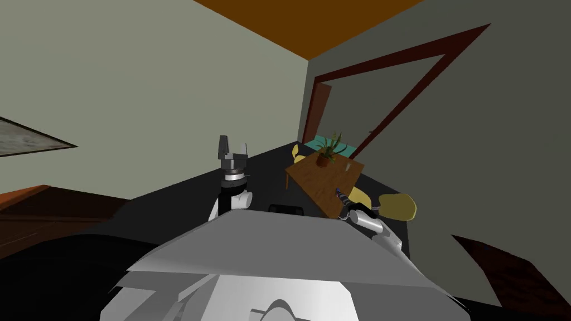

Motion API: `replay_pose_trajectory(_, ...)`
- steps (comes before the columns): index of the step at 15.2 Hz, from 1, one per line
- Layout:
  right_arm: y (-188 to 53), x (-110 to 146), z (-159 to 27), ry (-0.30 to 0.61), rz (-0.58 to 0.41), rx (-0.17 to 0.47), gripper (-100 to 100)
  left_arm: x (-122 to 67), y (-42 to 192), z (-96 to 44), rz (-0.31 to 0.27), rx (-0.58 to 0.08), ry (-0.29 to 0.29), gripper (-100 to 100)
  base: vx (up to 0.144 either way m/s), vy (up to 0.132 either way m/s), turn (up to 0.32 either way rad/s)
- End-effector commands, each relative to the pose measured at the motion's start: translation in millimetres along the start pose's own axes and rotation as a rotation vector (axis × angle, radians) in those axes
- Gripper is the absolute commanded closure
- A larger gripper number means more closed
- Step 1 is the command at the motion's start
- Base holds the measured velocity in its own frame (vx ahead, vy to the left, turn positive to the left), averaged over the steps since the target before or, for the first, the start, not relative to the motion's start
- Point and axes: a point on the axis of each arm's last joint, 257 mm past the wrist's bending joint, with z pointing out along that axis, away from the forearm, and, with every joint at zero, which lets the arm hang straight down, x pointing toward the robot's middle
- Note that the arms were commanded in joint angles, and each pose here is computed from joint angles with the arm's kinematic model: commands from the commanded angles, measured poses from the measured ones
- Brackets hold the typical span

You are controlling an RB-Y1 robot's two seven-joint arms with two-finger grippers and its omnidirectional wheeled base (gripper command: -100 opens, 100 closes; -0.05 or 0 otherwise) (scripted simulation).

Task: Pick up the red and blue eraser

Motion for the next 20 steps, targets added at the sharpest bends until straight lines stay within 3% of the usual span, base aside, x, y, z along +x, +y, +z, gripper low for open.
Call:
replay_pose_trajectory(1, -24, -4, 2.5, 0.031, -0.028, 0.062, -100, 0.0, 0, 0.0, 0.000, 0.000, 0.000, 0, 0.015, 0.002, 0.362)
replay_pose_trajectory(11, -107, 0, -3.7, 0.134, -0.112, 0.251, -100, 0.0, 0, 0.0, 0.000, 0.000, 0.000, 0, 0.015, -0.005, 0.180)
replay_pose_trajectory(12, -107, 0, -3.7, 0.134, -0.112, 0.251, -100, 0.0, 0, 0.0, 0.000, 0.000, 0.000, 0, 0.015, -0.010, 0.075)
replay_pose_trajectory(15, -142, -1, -12.0, 0.191, -0.136, 0.331, -100, 0.0, 0, 0.0, 0.000, 0.000, 0.000, 0, 0.016, -0.009, 0.224)
replay_pose_trajectory(17, -147, 0, -13.5, 0.196, -0.142, 0.341, -100, 0.0, 0, 0.0, 0.000, 0.000, 0.000, 0, 0.019, -0.016, 0.146)
replay_pose_trajectory(20, -174, -2, -23.5, 0.249, -0.161, 0.402, -100, 0.0, 0, 0.0, 0.000, 0.000, 0.000, 0, 0.018, -0.012, 0.206)
